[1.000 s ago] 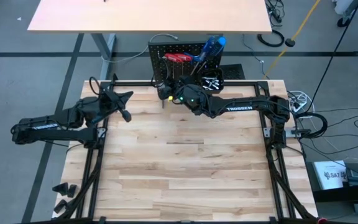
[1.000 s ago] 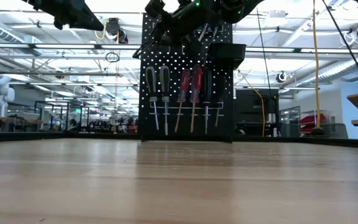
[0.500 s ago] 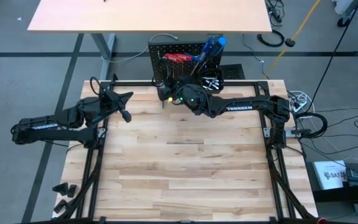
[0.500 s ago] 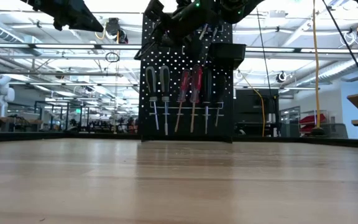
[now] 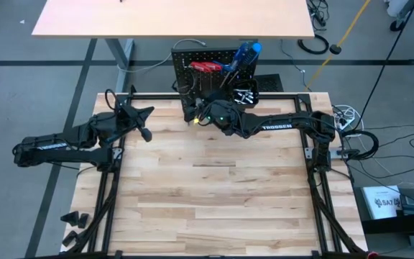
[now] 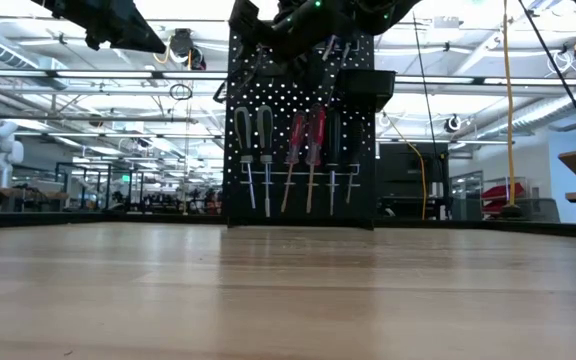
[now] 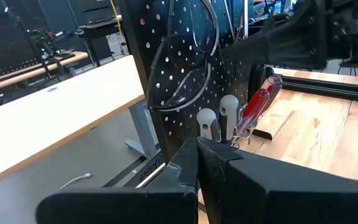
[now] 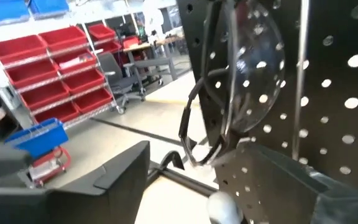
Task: Hang tools onto peg board
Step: Hang the safety glasses on the pegboard, then return to Home Position
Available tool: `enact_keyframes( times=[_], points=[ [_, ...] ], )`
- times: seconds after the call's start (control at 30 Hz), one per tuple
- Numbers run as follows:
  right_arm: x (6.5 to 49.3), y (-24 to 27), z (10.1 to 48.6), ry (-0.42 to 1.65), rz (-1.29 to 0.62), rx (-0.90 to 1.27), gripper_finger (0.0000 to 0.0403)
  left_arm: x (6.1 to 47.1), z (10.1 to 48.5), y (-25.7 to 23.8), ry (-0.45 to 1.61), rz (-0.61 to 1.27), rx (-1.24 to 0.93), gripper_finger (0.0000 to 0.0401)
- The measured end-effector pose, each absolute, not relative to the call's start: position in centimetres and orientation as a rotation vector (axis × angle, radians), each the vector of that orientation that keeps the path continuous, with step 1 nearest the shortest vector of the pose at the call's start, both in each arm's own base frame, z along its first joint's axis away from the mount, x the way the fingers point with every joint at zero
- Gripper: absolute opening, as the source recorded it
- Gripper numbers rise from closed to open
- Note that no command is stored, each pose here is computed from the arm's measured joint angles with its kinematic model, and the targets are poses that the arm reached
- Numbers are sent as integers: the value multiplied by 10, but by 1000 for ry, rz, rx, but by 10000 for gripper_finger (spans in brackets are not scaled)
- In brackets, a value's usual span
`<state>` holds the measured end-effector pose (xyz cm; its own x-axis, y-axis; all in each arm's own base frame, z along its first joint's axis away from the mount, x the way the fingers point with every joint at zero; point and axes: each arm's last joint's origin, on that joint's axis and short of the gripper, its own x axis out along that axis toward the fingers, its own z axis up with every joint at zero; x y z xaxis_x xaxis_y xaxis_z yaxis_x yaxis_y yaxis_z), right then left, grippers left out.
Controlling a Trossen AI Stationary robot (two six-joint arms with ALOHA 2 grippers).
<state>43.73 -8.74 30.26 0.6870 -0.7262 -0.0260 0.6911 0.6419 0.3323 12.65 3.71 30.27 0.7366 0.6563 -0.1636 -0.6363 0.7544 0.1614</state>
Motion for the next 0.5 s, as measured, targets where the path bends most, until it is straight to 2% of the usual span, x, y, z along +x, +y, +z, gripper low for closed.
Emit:
enact_keyframes(
  times=[0.17,0.5],
  points=[
    [438,-82,298,-59,-804,314,274,127,303,37,217,711,97,2],
    [440,-68,291,14,-784,303,273,127,302,36,218,664,91,2]
  ],
)
